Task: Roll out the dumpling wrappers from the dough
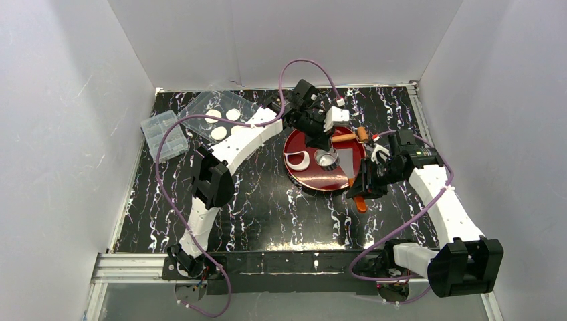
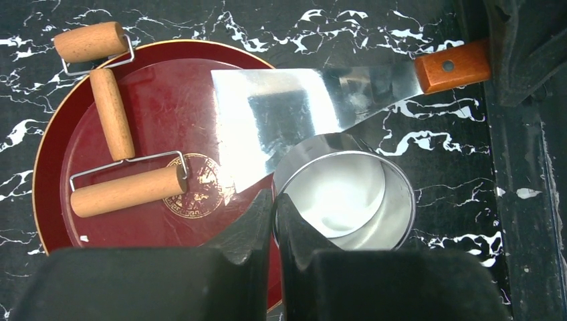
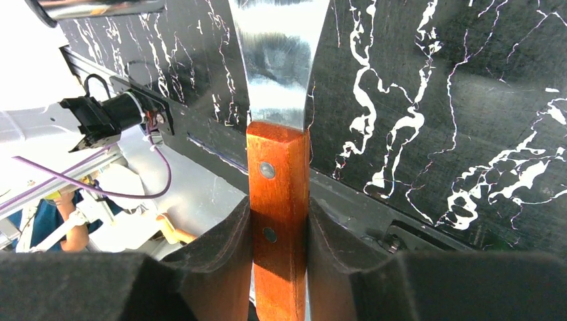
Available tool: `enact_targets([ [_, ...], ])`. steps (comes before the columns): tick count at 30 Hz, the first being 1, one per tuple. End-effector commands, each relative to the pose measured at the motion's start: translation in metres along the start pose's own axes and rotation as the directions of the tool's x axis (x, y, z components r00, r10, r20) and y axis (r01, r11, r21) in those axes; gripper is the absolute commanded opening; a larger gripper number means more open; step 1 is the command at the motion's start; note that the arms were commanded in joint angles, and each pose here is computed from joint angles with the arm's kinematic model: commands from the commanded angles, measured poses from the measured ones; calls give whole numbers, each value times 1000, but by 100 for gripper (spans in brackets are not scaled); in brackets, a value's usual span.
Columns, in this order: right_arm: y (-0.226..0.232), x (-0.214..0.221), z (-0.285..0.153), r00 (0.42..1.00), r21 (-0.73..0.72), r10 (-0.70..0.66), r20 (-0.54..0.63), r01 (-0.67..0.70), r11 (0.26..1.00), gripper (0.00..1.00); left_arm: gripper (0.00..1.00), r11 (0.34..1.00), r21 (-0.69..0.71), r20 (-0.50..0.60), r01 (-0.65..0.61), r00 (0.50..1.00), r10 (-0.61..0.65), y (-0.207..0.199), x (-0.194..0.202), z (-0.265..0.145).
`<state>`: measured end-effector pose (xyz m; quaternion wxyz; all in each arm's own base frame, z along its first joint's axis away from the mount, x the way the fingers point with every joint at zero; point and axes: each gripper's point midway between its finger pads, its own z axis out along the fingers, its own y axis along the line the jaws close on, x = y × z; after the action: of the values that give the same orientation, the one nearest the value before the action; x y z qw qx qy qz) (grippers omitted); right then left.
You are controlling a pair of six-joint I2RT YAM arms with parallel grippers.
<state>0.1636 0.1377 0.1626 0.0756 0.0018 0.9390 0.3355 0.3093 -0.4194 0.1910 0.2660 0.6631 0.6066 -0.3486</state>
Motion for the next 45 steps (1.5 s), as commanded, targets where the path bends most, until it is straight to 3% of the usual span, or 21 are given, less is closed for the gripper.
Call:
enact_targets([
  [1, 5, 5, -3, 1000, -31, -11, -19, 10, 999, 1, 0, 998, -48, 55, -32, 998, 35, 5, -25, -12],
  [5, -9, 12, 3, 998, 25, 28, -48, -27, 999, 1, 0, 998, -60, 67, -26, 997, 30, 7, -32, -17],
  [12, 3, 9, 2, 1000, -48, -17, -12, 16, 999, 1, 0, 998, -55, 63, -1, 998, 5, 6, -28, -16],
  [16, -2, 17, 5, 999, -46, -24, -25, 23, 999, 1, 0, 990, -102, 72, 98, 993, -91, 18, -27, -15],
  [23, 12, 27, 9, 999, -167, -39, -32, 34, 985, 1, 0, 949, -188, 57, 253, 967, -246, 40, -11, -5],
  [32, 19, 29, 5, 995, -210, -97, 11, 97, 973, 1, 0, 933, -218, 78, 286, 958, -276, 50, -12, -1],
  [45, 6, 21, 12, 993, -146, -108, 44, 113, 983, 1, 0, 941, -204, 148, 269, 959, -242, 43, -48, -24],
])
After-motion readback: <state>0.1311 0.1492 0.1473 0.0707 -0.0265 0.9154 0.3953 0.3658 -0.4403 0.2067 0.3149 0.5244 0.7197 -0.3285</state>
